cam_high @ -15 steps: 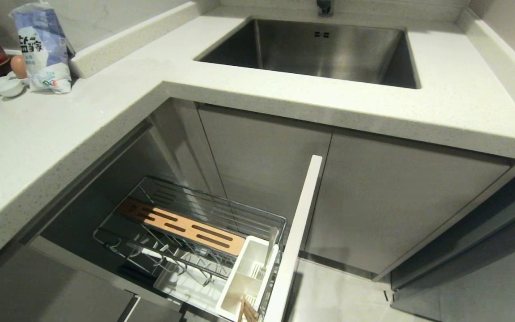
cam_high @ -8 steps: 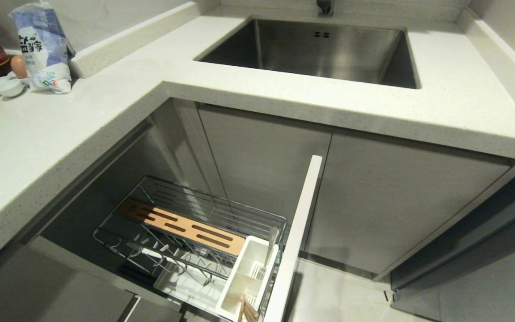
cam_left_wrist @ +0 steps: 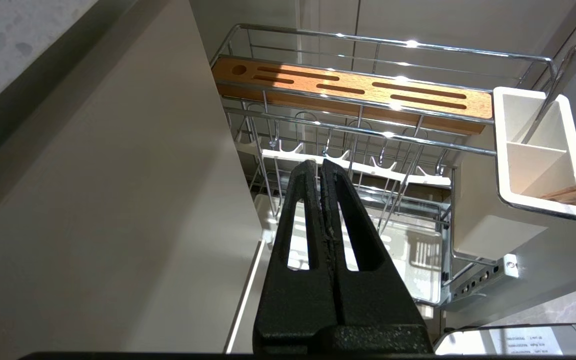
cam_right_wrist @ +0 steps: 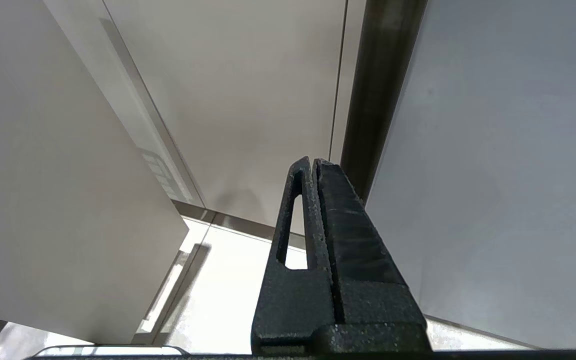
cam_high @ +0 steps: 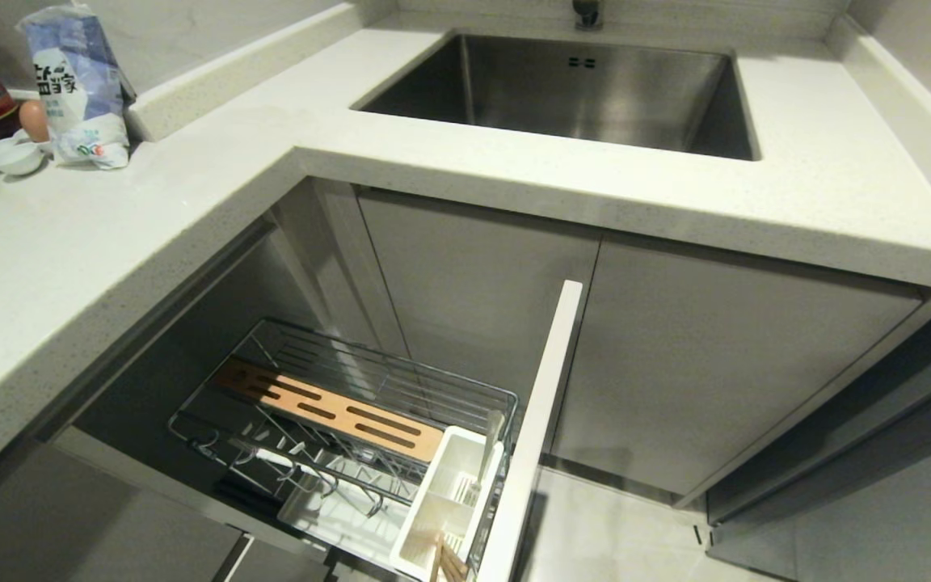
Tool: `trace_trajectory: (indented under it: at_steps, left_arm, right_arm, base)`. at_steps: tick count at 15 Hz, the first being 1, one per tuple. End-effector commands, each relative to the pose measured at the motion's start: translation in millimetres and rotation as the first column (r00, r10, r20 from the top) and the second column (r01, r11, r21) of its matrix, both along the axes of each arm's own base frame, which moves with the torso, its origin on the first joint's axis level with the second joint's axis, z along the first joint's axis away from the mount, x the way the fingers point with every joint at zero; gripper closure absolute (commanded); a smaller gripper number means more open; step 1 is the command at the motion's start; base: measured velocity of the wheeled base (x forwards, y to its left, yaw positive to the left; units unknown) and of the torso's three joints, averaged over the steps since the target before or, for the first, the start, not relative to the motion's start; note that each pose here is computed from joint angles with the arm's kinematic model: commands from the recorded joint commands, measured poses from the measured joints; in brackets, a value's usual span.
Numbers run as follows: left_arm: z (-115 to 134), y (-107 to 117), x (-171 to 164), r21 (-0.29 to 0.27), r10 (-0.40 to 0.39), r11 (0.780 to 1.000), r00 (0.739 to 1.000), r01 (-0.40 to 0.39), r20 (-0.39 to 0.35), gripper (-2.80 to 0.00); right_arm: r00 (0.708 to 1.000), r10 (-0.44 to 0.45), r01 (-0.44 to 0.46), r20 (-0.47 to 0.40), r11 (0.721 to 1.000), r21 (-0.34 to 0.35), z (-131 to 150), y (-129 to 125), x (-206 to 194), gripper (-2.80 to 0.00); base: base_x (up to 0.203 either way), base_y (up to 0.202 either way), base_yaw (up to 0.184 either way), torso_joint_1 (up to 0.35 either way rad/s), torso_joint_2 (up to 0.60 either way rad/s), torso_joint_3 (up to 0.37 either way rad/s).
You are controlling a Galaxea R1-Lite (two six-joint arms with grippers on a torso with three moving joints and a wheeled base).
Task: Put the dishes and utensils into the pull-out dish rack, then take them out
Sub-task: Close the cupboard
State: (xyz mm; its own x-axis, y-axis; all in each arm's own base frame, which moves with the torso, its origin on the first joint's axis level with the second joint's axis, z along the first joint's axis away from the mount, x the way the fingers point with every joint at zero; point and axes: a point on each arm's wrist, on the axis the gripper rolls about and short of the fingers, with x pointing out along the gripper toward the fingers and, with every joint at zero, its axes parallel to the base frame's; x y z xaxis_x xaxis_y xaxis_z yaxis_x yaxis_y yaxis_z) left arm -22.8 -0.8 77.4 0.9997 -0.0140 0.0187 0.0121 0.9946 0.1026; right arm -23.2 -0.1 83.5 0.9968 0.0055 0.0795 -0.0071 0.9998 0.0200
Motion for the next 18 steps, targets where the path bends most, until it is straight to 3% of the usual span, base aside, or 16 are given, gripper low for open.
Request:
trace_trajectory:
  at_steps: [1,18]
  left_arm:
    - [-2.8,0.0,0.7,-0.031,-0.002,1.000,1.000,0.001,-0.012,0.00]
    - [-2.8,0.0,0.7,-0.029,0.000,1.000,1.000,0.000,-0.012,0.00]
  right_arm:
    - [1.000,0.001,-0.001,-0.024,1.000,0.001,-7.2,0.0,2.0,0.00]
    - [1.000,0.001,-0.001,-0.024,1.000,0.001,-7.2,0.0,2.0,0.00]
  base:
    - [0.000,0.000,0.000,0.002,0.00,0.041]
    - [0.000,0.000,0.000,0.003,0.00,0.192]
